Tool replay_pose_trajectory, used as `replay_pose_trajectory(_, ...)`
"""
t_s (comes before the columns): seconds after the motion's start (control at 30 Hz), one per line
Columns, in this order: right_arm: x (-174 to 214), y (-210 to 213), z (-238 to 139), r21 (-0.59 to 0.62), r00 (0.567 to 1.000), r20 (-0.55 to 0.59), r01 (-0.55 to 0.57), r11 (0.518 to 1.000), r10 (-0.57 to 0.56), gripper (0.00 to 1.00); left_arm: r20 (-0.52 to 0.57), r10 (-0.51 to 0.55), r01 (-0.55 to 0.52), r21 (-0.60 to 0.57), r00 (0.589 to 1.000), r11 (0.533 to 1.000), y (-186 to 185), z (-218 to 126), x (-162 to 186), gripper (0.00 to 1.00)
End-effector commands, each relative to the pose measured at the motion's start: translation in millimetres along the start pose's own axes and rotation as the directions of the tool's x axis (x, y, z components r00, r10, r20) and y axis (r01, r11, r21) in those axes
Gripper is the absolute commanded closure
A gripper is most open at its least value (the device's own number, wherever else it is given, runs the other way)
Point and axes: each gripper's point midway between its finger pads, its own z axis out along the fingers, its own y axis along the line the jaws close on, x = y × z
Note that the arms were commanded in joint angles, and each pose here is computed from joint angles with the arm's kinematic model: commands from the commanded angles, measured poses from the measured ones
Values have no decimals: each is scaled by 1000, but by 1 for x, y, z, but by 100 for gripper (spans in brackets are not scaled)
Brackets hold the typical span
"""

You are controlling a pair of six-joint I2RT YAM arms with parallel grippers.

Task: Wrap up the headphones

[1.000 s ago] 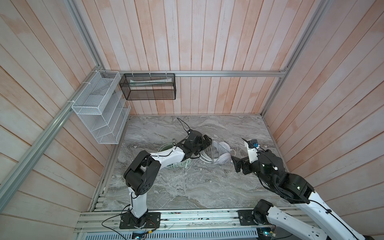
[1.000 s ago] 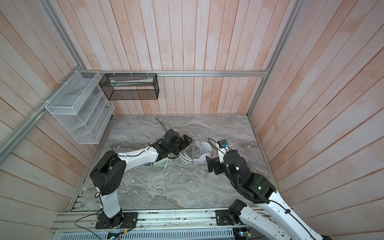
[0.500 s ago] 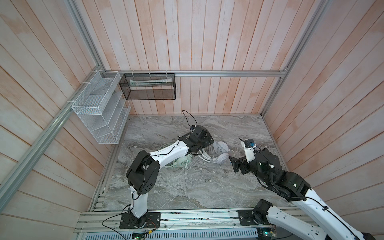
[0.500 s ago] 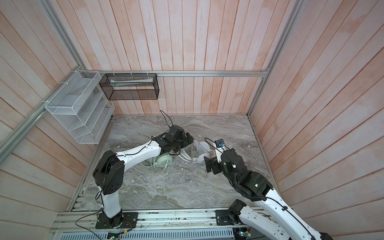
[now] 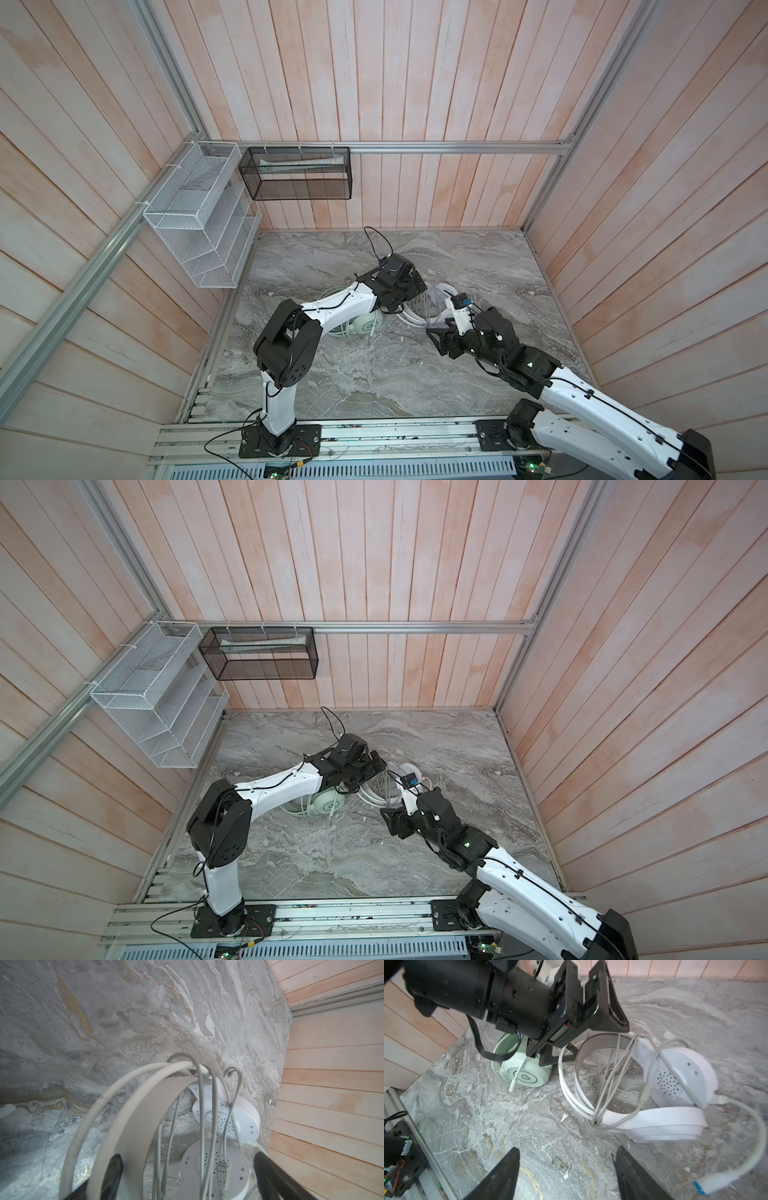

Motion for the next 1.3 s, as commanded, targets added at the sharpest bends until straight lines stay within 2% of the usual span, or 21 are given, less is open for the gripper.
replay_pose_trajectory(0.0, -44, 19, 4, -82, 983, 186, 27, 996, -11, 32, -12, -21, 21, 31, 1000, 999, -2, 2, 1, 2)
replay_pose_trajectory(0.1, -36, 22, 25, -95, 988, 145, 67, 993, -53, 42, -16, -23, 24, 35, 1000, 999, -3, 2, 1, 1)
replay_pose_trajectory(0.2, -32, 19, 40, -75, 988, 128, 99, 992, -89, 44, -20, -30, 31, 31, 999, 999, -1, 4, 1, 1)
replay_pose_trajectory(0.43, -24, 10, 52, -35, 973, 177, 156, 987, -148, 43, -49, -45, 46, 32, 998, 998, 4, 7, 1, 1)
replay_pose_trajectory(0.57, -10, 2, 66, -4, 976, 129, 178, 984, -176, 43, -58, -45, 47, 18, 997, 999, 6, 7, 0, 2)
replay_pose_trajectory(0.7, 1, 0, 78, 13, 975, 100, 200, 980, -201, 35, -63, -48, 48, 5, 997, 999, 8, 9, 0, 2)
replay_pose_trajectory(0.87, 6, -6, 91, 46, 972, 87, 214, 976, -218, 32, -69, -47, 47, 5, 996, 999, 6, 8, 0, 1)
replay_pose_trajectory(1.27, 16, -29, 119, 170, 973, 19, 224, 960, -230, 32, -84, -44, 44, 0, 995, 999, 6, 5, 2, 2)
